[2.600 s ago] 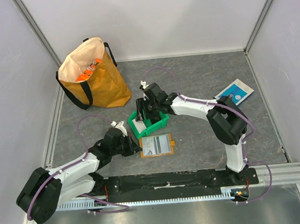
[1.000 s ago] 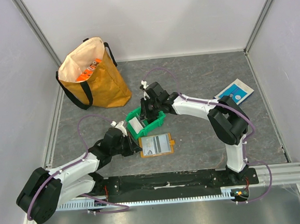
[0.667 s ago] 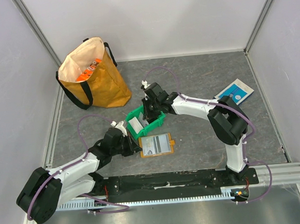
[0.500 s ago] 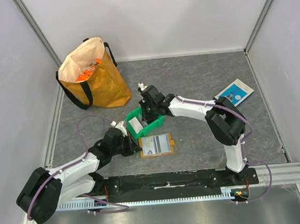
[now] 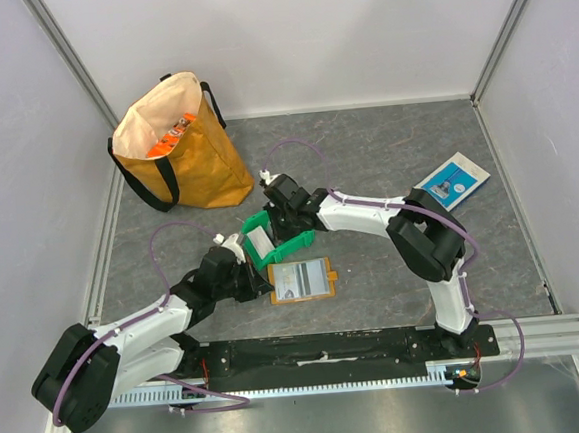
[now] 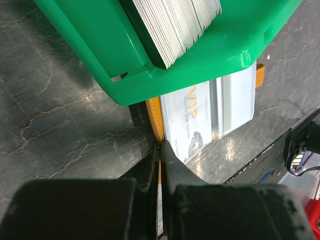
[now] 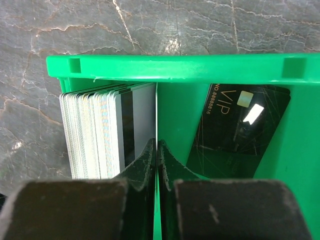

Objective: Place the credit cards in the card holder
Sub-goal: Pick up the credit card from the storage box, then turn over the card slot in the card holder.

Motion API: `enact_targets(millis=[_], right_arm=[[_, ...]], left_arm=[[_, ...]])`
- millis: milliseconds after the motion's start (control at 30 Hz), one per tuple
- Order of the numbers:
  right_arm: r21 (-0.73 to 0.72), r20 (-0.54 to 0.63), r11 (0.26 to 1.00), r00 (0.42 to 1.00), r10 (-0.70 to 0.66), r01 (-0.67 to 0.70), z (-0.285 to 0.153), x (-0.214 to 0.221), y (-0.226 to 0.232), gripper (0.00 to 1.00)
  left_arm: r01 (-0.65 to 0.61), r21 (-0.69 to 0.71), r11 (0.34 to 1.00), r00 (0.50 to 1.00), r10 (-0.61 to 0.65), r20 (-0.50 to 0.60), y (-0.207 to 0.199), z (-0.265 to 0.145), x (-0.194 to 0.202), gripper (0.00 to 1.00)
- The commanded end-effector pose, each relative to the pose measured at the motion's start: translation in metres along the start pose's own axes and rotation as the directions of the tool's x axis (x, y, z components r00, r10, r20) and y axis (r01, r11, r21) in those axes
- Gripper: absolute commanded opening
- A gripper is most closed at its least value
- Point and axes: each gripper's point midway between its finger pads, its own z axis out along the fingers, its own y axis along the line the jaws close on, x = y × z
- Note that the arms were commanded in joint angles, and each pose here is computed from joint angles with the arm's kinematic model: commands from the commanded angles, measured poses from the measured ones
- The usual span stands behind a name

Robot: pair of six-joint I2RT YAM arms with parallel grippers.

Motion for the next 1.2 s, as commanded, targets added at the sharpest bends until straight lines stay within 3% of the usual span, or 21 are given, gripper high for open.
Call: enact_targets(millis=[0,67,433,767,933,1033,1167], right_arm=[[0.032,0.058,0.999,0.998,-0.022,0.02,-0.007,-0.02,0.001,0.04],[0.053,0.084,0.998,0.996,-0.031,0.027,-0.014,-0.026,-0.002,0.0],[0.147,0.201,0.989,0.979,-0.013,-0.017,-0.06,-0.043,-0.023,0.0],[-0.016,0.287,0.996,0.954,0.089,-0.088,-0.103,-0.053,-0.012,0.0],[-0.141,0.312,0.981,0.934,0.173,-0.134,-0.125,-0.039,-0.001,0.0],[-0.233,0.325,0.96,0.918,0.227,-0.155,-0.14,-0.032,0.009,0.0],[-0.335,0.33,0.926,0.899,0.287,-0.173,-0.155,-0.016,0.015,0.0]], left_arm=[[-0.039,0.034,0.999,0.998,0.037,0.045,-0.007,-0.001,-0.011,0.02],[-0.039,0.035,0.999,0.998,0.037,0.047,-0.007,-0.002,-0.01,0.02],[-0.063,0.118,0.991,0.996,0.07,-0.05,-0.009,-0.003,0.018,0.02],[-0.055,0.14,0.989,0.994,0.067,-0.083,-0.007,-0.011,0.032,0.02],[-0.011,0.074,0.997,0.998,0.015,-0.056,0.002,-0.015,0.029,0.34],[0.002,0.044,0.999,1.0,-0.001,-0.014,0.003,-0.024,0.021,0.47],[0.017,0.047,0.999,0.997,-0.02,0.068,-0.004,-0.042,0.007,0.58]])
